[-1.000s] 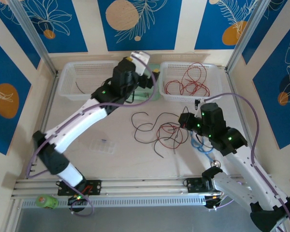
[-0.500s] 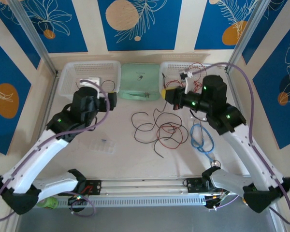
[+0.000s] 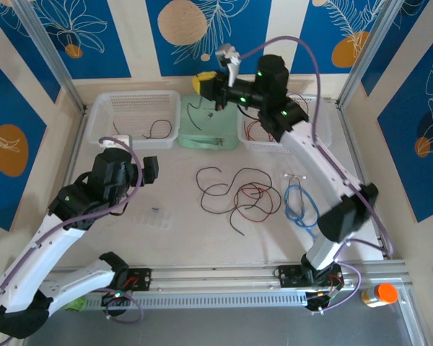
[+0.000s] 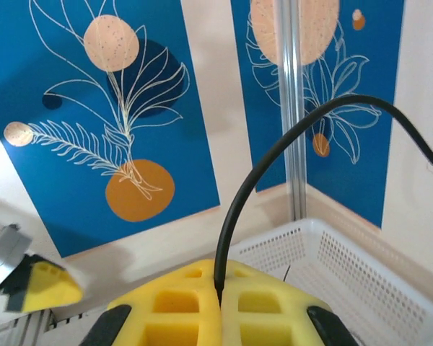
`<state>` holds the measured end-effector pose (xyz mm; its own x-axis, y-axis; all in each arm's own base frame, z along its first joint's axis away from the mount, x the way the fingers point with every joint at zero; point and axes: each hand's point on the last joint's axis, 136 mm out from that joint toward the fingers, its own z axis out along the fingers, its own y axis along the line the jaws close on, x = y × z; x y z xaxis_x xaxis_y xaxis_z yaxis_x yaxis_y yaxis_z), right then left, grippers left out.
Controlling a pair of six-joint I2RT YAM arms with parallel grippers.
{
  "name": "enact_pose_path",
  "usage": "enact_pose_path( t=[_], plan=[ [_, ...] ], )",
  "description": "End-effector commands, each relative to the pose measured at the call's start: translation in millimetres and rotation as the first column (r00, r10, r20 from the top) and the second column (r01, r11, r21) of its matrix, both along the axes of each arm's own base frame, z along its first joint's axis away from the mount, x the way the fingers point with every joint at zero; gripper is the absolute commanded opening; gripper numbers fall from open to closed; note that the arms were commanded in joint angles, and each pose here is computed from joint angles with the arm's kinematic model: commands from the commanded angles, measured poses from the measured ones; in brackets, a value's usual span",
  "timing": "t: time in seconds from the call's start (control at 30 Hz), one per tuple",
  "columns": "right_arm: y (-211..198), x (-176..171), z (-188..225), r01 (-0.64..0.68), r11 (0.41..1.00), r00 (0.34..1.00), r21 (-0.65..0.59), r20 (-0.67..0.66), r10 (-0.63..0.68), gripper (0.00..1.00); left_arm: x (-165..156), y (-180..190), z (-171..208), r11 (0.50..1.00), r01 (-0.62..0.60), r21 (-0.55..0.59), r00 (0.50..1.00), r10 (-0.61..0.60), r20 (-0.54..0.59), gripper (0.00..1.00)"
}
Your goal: Untangle the cables
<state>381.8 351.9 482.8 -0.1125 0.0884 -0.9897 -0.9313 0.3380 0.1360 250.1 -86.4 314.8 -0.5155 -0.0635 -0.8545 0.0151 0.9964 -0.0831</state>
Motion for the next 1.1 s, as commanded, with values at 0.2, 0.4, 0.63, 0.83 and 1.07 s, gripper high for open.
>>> enact_pose_path(
  t=[0.2, 0.4, 0.63, 0.83, 1.07],
  plan=[
    [90, 86, -48, -0.028, 1.000, 0.999, -0.008, -0.021, 0.028, 0.00, -7, 0, -9, 1.000, 0.018, -0.026, 0.999, -0.018, -0.028, 1.00],
    [135, 136, -115, 0.110, 0.994, 0.993, 0.011, 0.040, -0.110, 0.00, -9, -1, -14, 0.999, 0.034, -0.019, 0.999, -0.035, -0.035, 1.00],
    [173, 143, -208, 0.137, 0.987, 0.990, -0.088, -0.005, -0.137, 0.00, -10, -5, -16, 0.998, 0.064, -0.012, 0.997, -0.065, -0.040, 1.00],
    [186, 141, -279, 0.154, 0.963, 0.981, -0.220, -0.083, -0.176, 0.00, -9, -7, -18, 0.998, 0.068, -0.018, 0.997, -0.069, -0.040, 1.00],
    [171, 154, -315, 0.196, 0.939, 0.940, -0.284, -0.218, -0.262, 0.17, -10, -11, -15, 0.995, 0.091, -0.036, 0.995, -0.092, -0.039, 1.00]
  ],
)
